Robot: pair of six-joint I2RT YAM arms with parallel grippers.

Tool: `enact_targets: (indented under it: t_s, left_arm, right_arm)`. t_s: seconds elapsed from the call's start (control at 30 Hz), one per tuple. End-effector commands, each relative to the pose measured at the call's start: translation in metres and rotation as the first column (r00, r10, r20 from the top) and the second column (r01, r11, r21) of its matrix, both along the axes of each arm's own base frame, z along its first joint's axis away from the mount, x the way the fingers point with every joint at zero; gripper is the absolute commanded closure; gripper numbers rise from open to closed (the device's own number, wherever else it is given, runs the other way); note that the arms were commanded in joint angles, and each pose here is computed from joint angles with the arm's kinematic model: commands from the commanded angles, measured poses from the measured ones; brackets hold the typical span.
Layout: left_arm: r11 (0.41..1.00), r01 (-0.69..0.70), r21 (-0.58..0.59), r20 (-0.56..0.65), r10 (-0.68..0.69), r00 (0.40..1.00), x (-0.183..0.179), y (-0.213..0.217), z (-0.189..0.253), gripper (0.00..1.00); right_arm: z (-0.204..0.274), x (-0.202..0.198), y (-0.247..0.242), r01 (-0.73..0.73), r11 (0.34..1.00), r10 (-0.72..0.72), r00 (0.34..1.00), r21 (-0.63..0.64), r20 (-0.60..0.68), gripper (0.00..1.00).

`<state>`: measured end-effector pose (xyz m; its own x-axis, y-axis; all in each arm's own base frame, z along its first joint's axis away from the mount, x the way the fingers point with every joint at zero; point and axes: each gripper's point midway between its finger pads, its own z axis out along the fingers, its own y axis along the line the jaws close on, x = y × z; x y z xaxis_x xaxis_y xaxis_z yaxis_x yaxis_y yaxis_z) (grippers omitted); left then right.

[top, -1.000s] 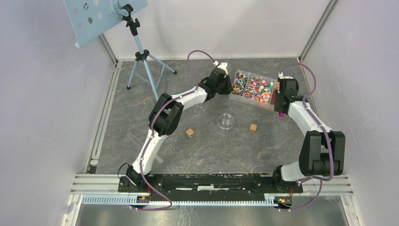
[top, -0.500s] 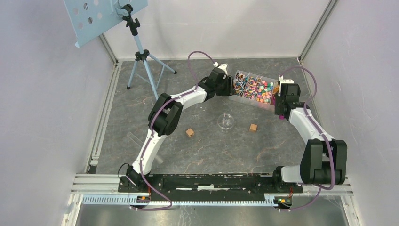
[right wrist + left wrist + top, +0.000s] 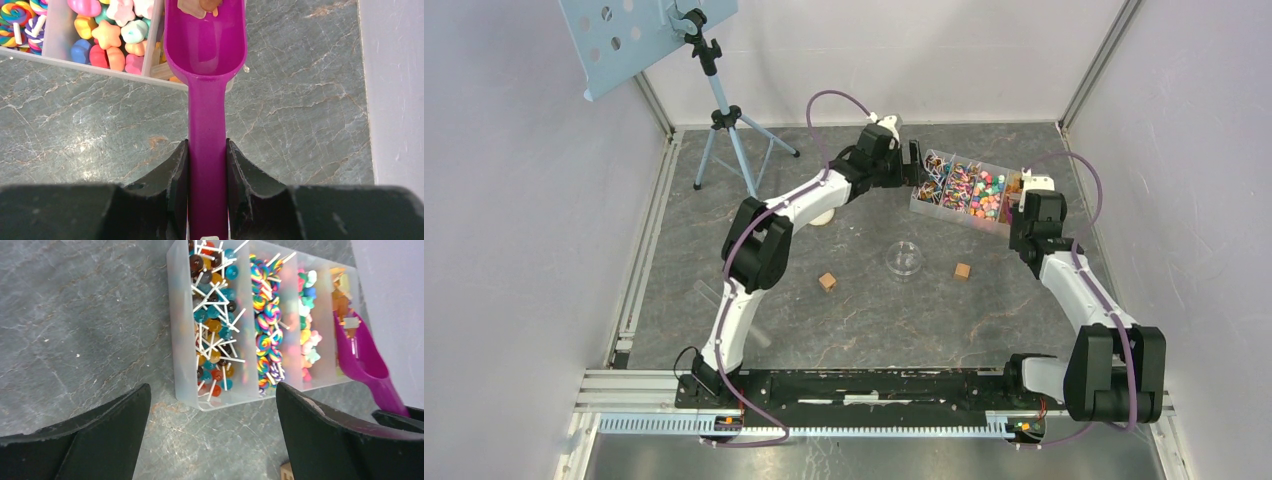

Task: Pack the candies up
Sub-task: Scoop the fake candies from the storage box.

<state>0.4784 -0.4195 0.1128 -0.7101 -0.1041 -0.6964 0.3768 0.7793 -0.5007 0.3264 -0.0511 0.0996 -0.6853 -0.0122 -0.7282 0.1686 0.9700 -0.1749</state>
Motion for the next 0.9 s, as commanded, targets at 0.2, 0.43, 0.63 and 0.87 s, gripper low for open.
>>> enact_targets:
  t_s: [0.2, 0.43, 0.63, 0.87]
  left_arm:
    - [0.999, -0.002, 0.039, 0.089, -0.002, 0.996, -0.015, 0.030, 0.082, 0.00]
    - [0.998, 0.011, 0.066, 0.096, -0.017, 0.995, -0.040, 0.051, 0.111, 0.00]
    - [0.998, 0.030, 0.054, 0.075, -0.034, 0.997, -0.071, 0.068, 0.142, 0.00]
    - [0.996, 0.052, 0.067, 0.080, -0.058, 0.995, -0.122, 0.104, 0.147, 0.00]
  right_arm:
    - [0.008, -0.002, -0.002, -0.003, 1.000, 0.004, 0.995, -0.012, 0.102, 1.00]
    - [0.009, -0.005, 0.003, -0.055, 0.998, 0.059, 0.986, -0.026, 0.155, 1.00]
    - [0.018, -0.008, 0.005, -0.078, 0.996, 0.086, 0.971, -0.045, 0.222, 1.00]
    - [0.055, 0.000, 0.013, -0.129, 0.990, 0.142, 0.931, -0.062, 0.336, 1.00]
